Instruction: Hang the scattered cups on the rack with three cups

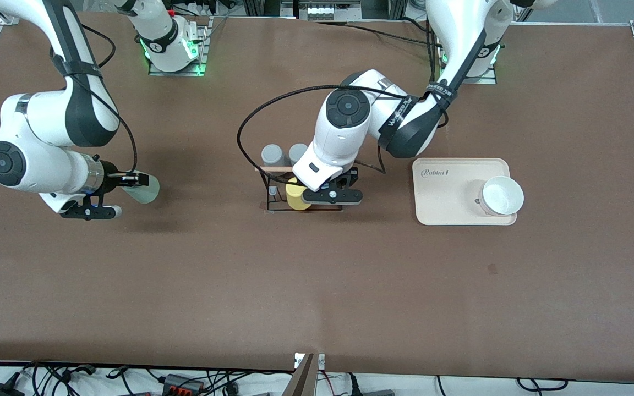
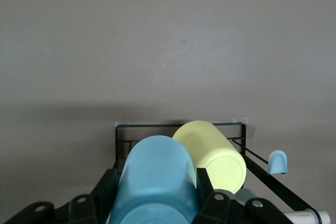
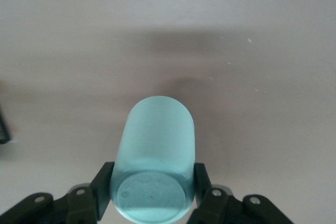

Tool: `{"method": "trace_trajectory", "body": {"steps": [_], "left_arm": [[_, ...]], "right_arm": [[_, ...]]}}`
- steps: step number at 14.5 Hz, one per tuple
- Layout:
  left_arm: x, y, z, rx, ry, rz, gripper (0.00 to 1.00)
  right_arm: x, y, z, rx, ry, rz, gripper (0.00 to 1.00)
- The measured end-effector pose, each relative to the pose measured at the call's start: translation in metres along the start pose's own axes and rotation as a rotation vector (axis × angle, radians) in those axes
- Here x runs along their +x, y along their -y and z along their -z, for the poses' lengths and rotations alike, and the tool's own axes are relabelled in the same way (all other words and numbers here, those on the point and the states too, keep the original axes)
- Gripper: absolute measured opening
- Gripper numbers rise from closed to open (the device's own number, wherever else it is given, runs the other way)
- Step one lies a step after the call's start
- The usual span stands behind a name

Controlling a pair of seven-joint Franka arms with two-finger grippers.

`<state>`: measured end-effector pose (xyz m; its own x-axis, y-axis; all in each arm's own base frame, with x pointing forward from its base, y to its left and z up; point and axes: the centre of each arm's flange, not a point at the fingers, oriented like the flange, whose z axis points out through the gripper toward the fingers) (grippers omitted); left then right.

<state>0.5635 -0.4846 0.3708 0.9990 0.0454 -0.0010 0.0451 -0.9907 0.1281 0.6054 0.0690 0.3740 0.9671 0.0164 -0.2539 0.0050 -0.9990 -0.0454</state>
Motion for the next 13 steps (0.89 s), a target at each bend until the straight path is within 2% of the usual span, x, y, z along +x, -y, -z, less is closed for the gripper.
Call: {"method": "trace_trajectory", "body": {"steps": [3, 6, 13], "left_arm": [[-0.003, -0.001, -0.007, 0.010, 0.007, -0.005, 0.65], [-0.002, 0.001, -0.008, 0.014, 0.008, -0.003, 0.65], [0.003, 0.011, -0.014, 0.033, 0.016, -0.038, 0.65]], "right_arm": [[-0.003, 0.049, 0.027, -0.007, -0.026, 0.062, 0.65], [-0.010, 0.090, 0.029, -0.020, -0.035, 0.104, 0.65], [-0.009, 0.125, 0.022, -0.030, -0.034, 0.116, 0.65]]}}
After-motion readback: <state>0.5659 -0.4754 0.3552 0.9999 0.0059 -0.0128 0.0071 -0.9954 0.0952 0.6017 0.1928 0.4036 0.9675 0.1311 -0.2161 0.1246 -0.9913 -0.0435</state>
